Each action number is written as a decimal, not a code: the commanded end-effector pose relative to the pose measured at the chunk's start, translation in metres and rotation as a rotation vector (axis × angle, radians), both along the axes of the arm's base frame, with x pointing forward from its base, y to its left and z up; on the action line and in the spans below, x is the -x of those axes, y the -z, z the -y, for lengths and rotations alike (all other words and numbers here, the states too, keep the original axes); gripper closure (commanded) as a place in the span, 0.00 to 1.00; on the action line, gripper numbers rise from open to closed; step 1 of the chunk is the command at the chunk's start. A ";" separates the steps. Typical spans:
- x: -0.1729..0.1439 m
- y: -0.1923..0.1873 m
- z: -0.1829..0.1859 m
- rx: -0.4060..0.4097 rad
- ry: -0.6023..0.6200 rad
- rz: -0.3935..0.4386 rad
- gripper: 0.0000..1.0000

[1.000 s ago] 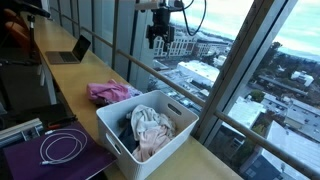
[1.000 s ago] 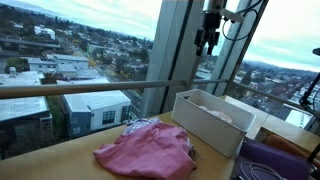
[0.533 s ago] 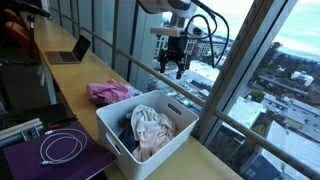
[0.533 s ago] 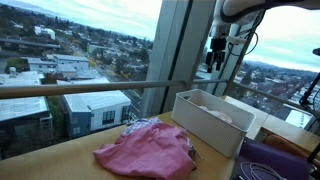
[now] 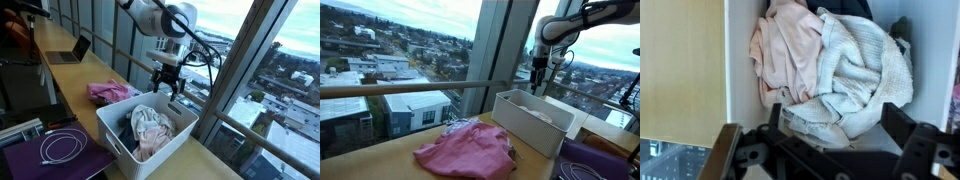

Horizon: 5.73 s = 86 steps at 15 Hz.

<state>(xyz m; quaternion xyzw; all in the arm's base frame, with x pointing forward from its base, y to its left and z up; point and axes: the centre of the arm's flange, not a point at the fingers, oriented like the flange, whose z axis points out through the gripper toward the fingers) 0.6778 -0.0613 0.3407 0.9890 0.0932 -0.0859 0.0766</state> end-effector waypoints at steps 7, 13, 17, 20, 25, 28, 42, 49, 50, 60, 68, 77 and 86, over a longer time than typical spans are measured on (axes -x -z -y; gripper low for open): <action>0.051 0.105 -0.014 -0.118 -0.146 0.030 0.00; 0.060 0.164 -0.008 -0.162 -0.144 -0.014 0.00; 0.060 0.208 0.013 -0.141 -0.140 -0.042 0.00; 0.059 0.234 0.029 -0.143 -0.119 -0.083 0.00; 0.055 0.244 0.047 -0.176 -0.073 -0.118 0.20; 0.053 0.225 0.050 -0.195 -0.042 -0.122 0.40; 0.030 -0.029 0.023 -0.266 0.012 0.028 0.99; 0.017 -0.180 -0.083 -0.265 -0.122 0.205 0.99; 0.019 -0.198 -0.106 -0.262 -0.154 0.225 0.99; 0.099 -0.325 -0.355 -0.254 -0.455 0.271 0.99; 0.116 -0.271 -0.401 -0.270 -0.502 0.164 0.99; 0.086 -0.104 -0.396 -0.360 -0.377 0.008 0.99; 0.104 0.025 -0.409 -0.322 -0.335 -0.165 0.99</action>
